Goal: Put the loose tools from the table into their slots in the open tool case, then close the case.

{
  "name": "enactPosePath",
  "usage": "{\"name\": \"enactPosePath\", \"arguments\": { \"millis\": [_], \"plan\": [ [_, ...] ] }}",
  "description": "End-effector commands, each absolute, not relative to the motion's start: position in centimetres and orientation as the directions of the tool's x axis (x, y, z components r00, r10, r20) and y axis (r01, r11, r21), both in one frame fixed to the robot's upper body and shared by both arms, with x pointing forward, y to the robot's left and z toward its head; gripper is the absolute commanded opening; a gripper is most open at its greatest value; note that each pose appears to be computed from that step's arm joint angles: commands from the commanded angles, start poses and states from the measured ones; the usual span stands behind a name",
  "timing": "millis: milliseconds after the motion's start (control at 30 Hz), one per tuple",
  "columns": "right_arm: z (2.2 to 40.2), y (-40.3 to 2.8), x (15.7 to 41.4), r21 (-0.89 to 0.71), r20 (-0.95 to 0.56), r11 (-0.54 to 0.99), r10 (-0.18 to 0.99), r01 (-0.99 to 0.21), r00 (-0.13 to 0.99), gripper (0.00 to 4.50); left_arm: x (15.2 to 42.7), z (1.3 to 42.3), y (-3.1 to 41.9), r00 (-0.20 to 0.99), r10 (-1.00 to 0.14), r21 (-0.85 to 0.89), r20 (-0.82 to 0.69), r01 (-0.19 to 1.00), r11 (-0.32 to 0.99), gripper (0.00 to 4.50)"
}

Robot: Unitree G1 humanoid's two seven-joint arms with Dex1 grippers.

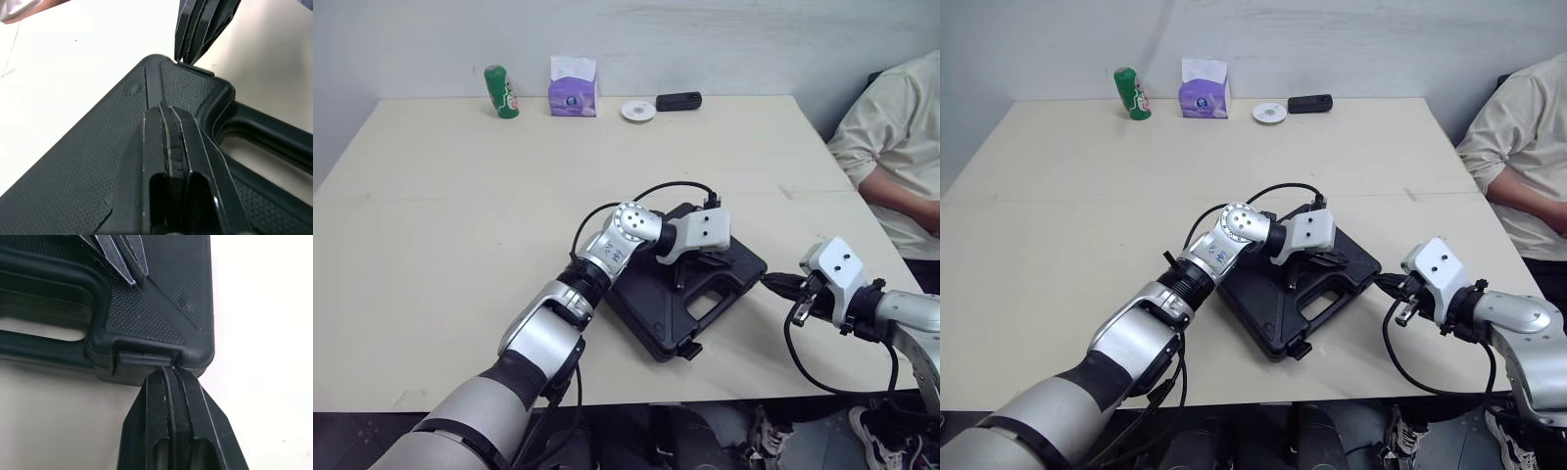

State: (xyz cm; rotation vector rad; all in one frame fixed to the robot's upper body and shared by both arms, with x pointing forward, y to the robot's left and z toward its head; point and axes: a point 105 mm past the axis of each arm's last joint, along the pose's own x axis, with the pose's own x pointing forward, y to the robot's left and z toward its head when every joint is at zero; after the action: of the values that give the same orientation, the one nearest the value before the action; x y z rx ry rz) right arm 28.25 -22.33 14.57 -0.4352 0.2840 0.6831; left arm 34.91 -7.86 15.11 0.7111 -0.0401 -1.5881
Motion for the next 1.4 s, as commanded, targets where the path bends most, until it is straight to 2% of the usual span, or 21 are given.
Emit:
{"name": "enactPosePath", "arguments": {
  "millis": [33, 200, 333, 467, 600, 700, 833, 1100, 1400],
  "plan": [
    [16.8, -19.2, 27.7, -0.335, -0.301, 0.623, 0.640, -0.707, 0.707, 0.04, 34.2, 9.3, -6.5, -0.008, -0.813, 0.295, -0.582, 0.930, -0.220, 0.00],
    [17.0, -19.4, 27.6, -0.354, -0.304, 0.627, 0.624, -0.694, 0.720, 0.04, 34.5, 10.0, -6.6, 0.004, -0.834, 0.300, -0.552, 0.934, -0.194, 0.00],
    [18.0, -20.2, 26.7, -0.371, -0.308, 0.628, 0.612, -0.684, 0.729, 0.04, 35.1, 12.9, -5.7, -0.004, -0.893, 0.288, -0.449, 0.946, -0.149, 0.00],
    [19.1, -20.0, 24.2, -0.304, -0.306, 0.597, 0.677, -0.742, 0.670, 0.04, 33.7, 19.0, -3.2, -0.128, -0.951, 0.255, -0.280, 0.946, -0.202, 0.00],
    [18.0, -18.4, 21.3, -0.194, -0.351, 0.515, 0.759, -0.835, 0.549, 0.04, 30.7, 20.6, -0.5, -0.259, -0.925, 0.229, -0.278, 0.917, -0.326, 0.00],
    [16.5, -17.1, 19.5, -0.116, -0.392, 0.454, 0.796, -0.883, 0.461, 0.04, 28.4, 19.8, 0.9, -0.313, -0.890, 0.201, -0.332, 0.898, -0.391, 0.00],
    [14.6, -15.5, 18.5, -0.061, -0.424, 0.418, 0.811, -0.907, 0.402, 0.04, 26.7, 17.3, 1.2, -0.304, -0.862, 0.198, -0.405, 0.892, -0.407, 0.00],
    [11.9, -14.5, 18.7, -0.041, -0.482, 0.390, 0.799, -0.920, 0.360, 0.04, 26.4, 13.2, 1.2, -0.253, -0.798, 0.218, -0.548, 0.877, -0.428, 0.00],
    [11.2, -13.2, 19.4, -0.041, -0.466, 0.365, 0.817, -0.930, 0.341, 0.04, 26.3, 9.4, 2.9, -0.237, -0.668, 0.168, -0.705, 0.860, -0.482, 0.00]
  ]
}}
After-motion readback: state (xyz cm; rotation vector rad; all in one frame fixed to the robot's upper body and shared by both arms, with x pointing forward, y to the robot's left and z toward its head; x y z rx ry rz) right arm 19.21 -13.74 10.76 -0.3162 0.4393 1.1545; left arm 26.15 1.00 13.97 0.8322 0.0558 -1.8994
